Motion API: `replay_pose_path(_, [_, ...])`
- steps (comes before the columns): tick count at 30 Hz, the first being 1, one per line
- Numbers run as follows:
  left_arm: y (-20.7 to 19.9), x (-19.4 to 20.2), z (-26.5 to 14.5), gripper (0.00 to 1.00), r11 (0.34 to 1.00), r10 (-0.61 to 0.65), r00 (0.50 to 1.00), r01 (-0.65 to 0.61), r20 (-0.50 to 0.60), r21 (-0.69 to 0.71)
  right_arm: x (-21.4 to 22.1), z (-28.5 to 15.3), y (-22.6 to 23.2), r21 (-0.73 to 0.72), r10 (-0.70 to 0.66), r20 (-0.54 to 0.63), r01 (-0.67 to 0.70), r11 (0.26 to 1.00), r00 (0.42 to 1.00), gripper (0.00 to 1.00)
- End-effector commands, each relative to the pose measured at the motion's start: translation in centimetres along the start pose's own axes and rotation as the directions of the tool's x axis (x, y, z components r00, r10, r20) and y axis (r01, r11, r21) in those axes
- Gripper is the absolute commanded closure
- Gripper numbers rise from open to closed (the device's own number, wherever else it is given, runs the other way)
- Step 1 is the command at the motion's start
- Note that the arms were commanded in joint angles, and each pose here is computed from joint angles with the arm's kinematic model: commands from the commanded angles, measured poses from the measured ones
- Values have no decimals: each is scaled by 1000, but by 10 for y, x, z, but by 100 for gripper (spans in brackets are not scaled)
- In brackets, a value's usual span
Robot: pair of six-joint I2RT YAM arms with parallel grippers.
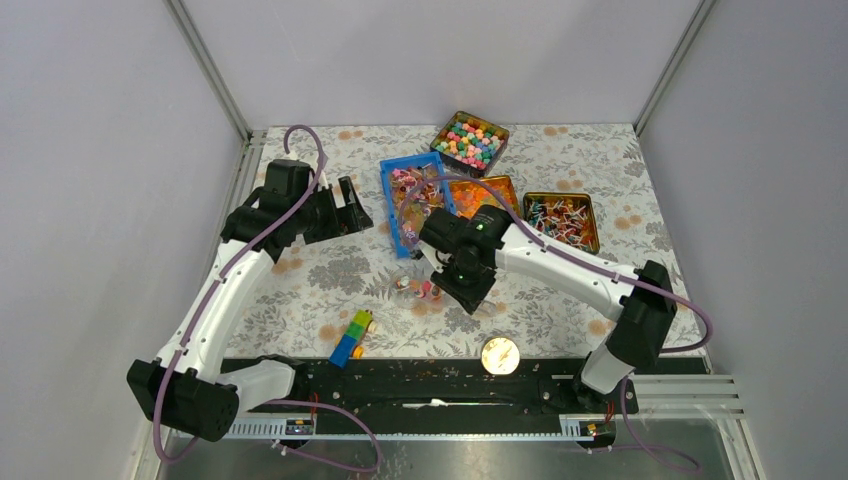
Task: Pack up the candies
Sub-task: Place the fake candies in the packing bottle.
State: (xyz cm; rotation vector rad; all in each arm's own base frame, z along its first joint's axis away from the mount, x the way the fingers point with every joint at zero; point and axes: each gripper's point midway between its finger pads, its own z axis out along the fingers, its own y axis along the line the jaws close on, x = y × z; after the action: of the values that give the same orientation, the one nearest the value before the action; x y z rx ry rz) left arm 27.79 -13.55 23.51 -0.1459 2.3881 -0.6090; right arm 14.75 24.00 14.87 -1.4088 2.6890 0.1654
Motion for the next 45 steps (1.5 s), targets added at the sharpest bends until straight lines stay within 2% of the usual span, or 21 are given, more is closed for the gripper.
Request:
replay_pose_path(1, [-6, -9, -3, 14, 999, 21, 999, -22, 40, 29, -4, -12, 7, -24, -13, -9, 13, 1000, 1000, 100])
replay_pose_path(18, [-6, -5, 2, 14, 999, 22, 1000, -23, 14, 38, 1, -18, 12, -45, 7, -96, -12, 999, 995, 100])
replay_pose_path(33, [-2, 1, 8, 14, 999, 21, 1000, -21, -7, 34, -11, -27, 18, -67, 17, -157, -28, 997, 987, 100])
replay_pose_path(39, [-3, 1, 9, 14, 999, 22, 1000, -21, -6, 39, -11, -22, 17, -43, 56, -197, -66, 997, 979, 100])
replay_pose_path(45, [-3, 1, 11, 14, 999, 24, 1000, -24, -9, 38, -15, -23, 16, -34, 66, -190, -74, 997, 980, 100])
